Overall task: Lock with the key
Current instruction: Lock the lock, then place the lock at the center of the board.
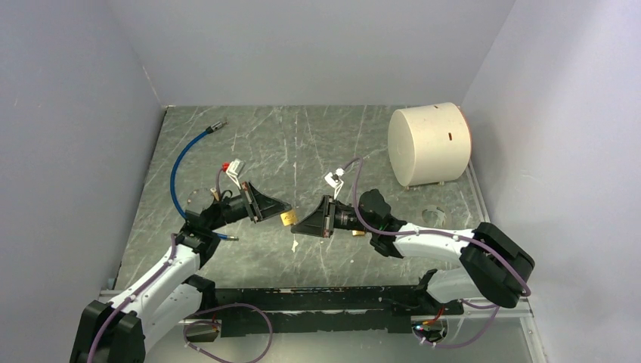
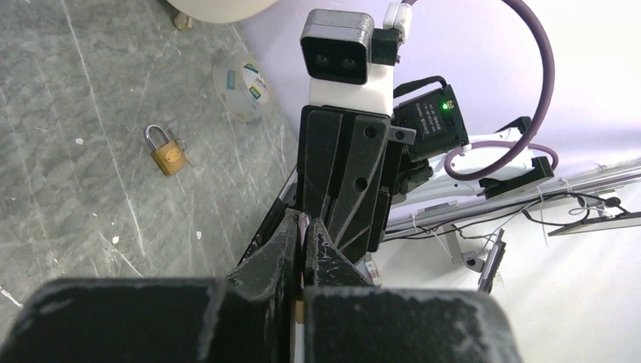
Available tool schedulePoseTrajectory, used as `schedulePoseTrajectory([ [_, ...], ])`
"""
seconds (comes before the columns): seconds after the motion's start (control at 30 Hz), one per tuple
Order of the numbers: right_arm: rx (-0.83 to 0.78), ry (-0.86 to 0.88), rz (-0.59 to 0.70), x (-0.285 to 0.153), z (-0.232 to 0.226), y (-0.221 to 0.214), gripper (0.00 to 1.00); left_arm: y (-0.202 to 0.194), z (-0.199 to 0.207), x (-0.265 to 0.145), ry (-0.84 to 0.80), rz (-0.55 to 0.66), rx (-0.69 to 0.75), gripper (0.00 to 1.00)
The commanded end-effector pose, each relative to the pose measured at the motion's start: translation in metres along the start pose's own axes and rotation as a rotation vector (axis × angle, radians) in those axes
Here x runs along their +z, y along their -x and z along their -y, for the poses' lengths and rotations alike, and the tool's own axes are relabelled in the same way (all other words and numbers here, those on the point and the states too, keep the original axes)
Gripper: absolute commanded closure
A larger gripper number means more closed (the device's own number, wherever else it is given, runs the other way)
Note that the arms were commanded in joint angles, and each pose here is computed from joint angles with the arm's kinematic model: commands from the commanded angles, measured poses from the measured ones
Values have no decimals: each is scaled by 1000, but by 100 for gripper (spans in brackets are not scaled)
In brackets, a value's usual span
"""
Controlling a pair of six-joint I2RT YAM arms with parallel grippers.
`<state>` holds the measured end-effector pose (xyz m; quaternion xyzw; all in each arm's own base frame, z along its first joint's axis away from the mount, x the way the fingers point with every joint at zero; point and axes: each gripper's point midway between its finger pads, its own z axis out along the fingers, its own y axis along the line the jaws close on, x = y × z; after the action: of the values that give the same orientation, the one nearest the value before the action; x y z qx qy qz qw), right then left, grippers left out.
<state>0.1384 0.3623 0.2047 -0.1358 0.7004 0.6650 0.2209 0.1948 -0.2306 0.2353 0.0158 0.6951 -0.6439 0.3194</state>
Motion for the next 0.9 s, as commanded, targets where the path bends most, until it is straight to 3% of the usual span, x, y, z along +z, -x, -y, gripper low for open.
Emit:
schedulePoseTrajectory([
  [0.0,21,90,-131,-15,-15,-36,100,47,24,-2,-41,178,127,97],
  [0.27,14,112,-133,-19,-24,-36,100,45,28,0,-81,144,143,98],
  [0.43,-7,26,-119,-19,-14,-32,100,44,25,1,-79,136,141,97],
  [0.53,-5,-140,-65,-22,13,-24,100,40,16,1,-40,115,127,97],
  [0.63,16,-405,82,-41,56,-7,100,27,-22,1,119,45,102,97],
  [0.87,69,-682,228,-85,98,3,100,-16,-65,12,195,-95,-13,97],
])
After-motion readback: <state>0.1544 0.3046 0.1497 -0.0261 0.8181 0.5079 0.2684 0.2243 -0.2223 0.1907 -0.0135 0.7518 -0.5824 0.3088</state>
